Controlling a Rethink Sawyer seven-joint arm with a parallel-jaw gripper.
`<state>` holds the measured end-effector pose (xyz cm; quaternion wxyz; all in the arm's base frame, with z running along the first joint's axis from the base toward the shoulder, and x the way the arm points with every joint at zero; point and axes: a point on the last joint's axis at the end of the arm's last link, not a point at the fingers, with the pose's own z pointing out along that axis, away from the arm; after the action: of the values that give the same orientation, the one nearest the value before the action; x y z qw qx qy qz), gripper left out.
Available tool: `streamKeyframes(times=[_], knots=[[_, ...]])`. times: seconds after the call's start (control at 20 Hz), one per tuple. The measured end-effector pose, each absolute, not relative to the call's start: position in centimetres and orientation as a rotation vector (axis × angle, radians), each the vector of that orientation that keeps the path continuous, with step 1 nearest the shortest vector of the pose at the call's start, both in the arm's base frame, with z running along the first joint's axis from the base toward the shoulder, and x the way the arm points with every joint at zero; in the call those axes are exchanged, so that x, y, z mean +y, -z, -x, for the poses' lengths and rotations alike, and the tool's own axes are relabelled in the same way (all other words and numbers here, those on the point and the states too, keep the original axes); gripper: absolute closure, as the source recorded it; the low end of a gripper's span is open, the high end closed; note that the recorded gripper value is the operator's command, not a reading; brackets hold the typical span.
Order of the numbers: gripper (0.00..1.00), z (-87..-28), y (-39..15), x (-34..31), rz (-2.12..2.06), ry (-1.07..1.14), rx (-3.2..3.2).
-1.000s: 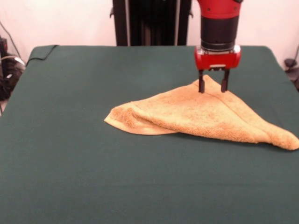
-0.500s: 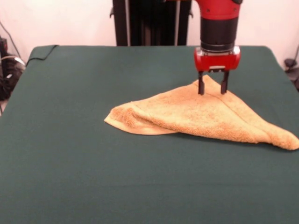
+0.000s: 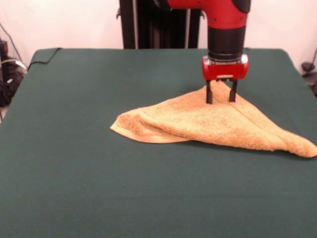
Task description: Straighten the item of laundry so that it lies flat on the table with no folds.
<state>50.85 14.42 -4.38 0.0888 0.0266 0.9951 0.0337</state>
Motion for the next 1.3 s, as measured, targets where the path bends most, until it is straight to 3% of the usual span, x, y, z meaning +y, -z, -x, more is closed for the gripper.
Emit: streamKeyframes(times=[0.6,0.65,1.3], knots=[[0.00,-50.50,4.54,14.51,-0.068,-0.096,2.927],[1.00,-50.53,4.60,14.45,-0.063,-0.093,2.913],[1.00,-50.40,4.73,14.64,-0.047,-0.076,2.881]])
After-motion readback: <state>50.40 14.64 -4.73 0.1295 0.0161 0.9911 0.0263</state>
